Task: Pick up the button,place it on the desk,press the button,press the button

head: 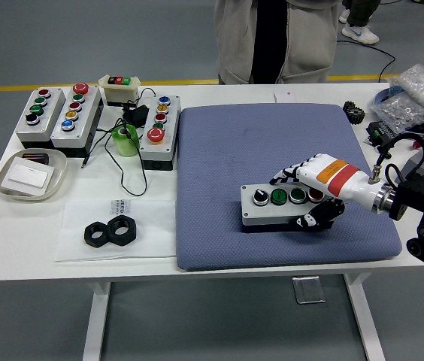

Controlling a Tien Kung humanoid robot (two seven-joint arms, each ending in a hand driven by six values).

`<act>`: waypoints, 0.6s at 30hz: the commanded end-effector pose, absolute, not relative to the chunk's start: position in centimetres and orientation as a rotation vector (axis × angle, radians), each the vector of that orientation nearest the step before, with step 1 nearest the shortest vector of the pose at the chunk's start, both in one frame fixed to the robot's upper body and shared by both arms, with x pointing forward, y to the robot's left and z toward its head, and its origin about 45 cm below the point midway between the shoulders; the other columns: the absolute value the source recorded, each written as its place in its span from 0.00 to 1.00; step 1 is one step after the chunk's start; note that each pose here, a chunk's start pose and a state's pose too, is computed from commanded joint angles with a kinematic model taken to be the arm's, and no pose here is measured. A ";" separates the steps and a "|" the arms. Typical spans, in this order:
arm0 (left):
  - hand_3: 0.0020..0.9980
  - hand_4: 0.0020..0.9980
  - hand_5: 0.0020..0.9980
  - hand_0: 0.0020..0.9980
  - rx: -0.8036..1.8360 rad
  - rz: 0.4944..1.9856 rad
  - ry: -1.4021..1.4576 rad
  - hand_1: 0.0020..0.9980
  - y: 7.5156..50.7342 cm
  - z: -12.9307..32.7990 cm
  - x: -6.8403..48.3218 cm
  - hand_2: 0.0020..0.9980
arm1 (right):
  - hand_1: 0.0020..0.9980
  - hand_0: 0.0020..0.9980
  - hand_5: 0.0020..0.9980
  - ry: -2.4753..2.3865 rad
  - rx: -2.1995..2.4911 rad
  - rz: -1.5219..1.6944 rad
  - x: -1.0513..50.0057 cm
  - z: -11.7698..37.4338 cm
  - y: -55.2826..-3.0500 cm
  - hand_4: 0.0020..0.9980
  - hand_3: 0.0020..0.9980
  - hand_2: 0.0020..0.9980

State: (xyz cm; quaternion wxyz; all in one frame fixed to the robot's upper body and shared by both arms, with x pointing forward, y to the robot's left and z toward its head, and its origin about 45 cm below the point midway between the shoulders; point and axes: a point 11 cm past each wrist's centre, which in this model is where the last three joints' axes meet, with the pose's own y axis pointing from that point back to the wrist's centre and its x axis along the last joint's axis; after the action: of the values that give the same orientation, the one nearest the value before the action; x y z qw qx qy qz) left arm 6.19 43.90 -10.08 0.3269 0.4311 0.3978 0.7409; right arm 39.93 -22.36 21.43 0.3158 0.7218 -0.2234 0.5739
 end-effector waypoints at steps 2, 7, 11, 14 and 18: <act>0.83 0.64 1.00 0.76 1.131 1.941 1.043 0.83 43.9 -10.1 6.1 0.87 | 0.55 0.51 0.00 -0.583 1.895 1.506 39.9 21.3 -22.4 0.84 0.83 0.62; 0.83 0.64 1.00 0.76 1.135 1.939 1.045 0.83 43.9 -10.1 6.0 0.87 | 0.55 0.53 0.00 -0.580 1.886 1.501 39.9 21.1 -22.5 0.88 0.85 0.64; 0.83 0.64 1.00 0.76 1.134 1.939 1.045 0.83 43.9 -10.1 6.1 0.87 | 0.55 0.53 0.00 -0.578 1.872 1.489 40.0 21.2 -22.7 0.88 0.85 0.64; 0.83 0.64 1.00 0.76 1.131 1.941 1.044 0.83 43.9 -10.1 6.2 0.87 | 0.57 0.56 0.06 -0.585 1.868 1.486 40.0 21.4 -22.9 0.94 0.93 0.69; 0.83 0.64 1.00 0.76 1.125 1.944 1.042 0.83 43.9 -10.1 6.3 0.87 | 0.57 0.56 0.06 -0.589 1.863 1.485 40.1 21.8 -23.0 0.94 0.93 0.69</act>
State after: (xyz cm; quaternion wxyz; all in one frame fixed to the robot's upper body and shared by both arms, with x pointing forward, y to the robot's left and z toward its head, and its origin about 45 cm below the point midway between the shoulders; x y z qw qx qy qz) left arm 6.33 43.92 -10.06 0.3265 0.4296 0.3978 0.7420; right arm 40.14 -23.02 21.80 0.3368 0.7148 -0.2260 0.5697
